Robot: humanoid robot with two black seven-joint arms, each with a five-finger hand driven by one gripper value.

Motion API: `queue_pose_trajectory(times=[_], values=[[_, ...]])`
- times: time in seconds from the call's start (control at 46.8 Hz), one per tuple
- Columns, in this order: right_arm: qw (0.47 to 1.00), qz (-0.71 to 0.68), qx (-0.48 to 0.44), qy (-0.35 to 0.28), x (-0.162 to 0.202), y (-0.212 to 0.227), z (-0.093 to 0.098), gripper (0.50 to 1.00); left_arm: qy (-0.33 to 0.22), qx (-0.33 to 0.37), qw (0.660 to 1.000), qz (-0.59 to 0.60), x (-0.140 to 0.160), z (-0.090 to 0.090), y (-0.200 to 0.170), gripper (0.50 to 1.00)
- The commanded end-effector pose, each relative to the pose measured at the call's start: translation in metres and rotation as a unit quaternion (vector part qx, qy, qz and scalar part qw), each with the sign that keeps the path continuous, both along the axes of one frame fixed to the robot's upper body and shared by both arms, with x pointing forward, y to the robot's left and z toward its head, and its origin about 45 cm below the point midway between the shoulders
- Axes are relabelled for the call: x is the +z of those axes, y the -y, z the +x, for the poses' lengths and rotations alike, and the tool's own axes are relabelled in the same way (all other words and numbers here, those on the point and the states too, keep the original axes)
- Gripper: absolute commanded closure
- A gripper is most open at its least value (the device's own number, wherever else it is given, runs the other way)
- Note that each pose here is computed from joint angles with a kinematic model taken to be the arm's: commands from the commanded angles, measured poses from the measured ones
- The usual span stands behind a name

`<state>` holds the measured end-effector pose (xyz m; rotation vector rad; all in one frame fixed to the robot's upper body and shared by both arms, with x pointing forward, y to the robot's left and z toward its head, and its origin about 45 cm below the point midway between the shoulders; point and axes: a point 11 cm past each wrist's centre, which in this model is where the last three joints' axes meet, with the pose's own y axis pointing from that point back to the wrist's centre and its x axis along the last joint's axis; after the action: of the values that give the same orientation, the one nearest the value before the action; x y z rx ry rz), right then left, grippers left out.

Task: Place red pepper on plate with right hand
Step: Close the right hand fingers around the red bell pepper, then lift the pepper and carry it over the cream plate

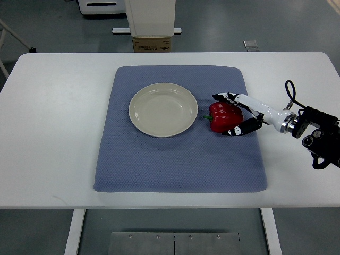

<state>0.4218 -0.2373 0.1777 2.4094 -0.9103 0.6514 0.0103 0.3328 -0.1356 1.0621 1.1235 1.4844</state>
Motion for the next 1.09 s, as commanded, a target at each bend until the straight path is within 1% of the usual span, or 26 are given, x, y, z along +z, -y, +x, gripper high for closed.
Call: queue_pose_trajectory(times=[0.0, 0.085, 0.192, 0.299, 0.406, 0.491, 0.598, 0.769, 0.983, 1.068], values=[[1.000, -0.004, -0.003, -0.001, -0.002, 0.002, 0.000, 0.617, -0.001, 0.000, 1.000, 0.000, 0.000, 0.000, 0.000, 0.500], [1.000, -0.006, -0.005, -0.002, -0.003, 0.005, 0.001, 0.628, -0.001, 0.000, 1.000, 0.000, 0.000, 0.000, 0.000, 0.500], [1.000, -0.007, -0.006, -0.002, -0.003, 0.005, 0.001, 0.668, 0.000, 0.000, 1.000, 0.000, 0.000, 0.000, 0.000, 0.500], [1.000, -0.007, -0.006, -0.001, -0.002, 0.005, 0.001, 0.735, 0.000, 0.000, 1.000, 0.000, 0.000, 0.000, 0.000, 0.500], [1.000, -0.005, -0.004, 0.001, 0.000, 0.002, 0.003, 0.785, 0.000, 0.000, 1.000, 0.000, 0.000, 0.000, 0.000, 0.500], [1.000, -0.005, -0.004, 0.000, -0.001, 0.001, 0.003, 0.862, 0.000, 0.000, 1.000, 0.000, 0.000, 0.000, 0.000, 0.500], [1.000, -0.003, -0.004, 0.007, 0.006, 0.000, 0.007, 1.000, -0.001, 0.000, 1.000, 0.000, 0.000, 0.000, 0.000, 0.500], [1.000, -0.006, -0.017, 0.015, 0.021, -0.002, 0.019, 1.000, 0.000, 0.000, 1.000, 0.000, 0.000, 0.000, 0.000, 0.500], [1.000, 0.000, -0.024, 0.018, 0.040, -0.026, 0.034, 1.000, 0.000, 0.000, 1.000, 0.000, 0.000, 0.000, 0.000, 0.500], [1.000, 0.006, -0.024, 0.012, 0.043, -0.040, 0.036, 1.000, 0.000, 0.000, 1.000, 0.000, 0.000, 0.000, 0.000, 0.500]])
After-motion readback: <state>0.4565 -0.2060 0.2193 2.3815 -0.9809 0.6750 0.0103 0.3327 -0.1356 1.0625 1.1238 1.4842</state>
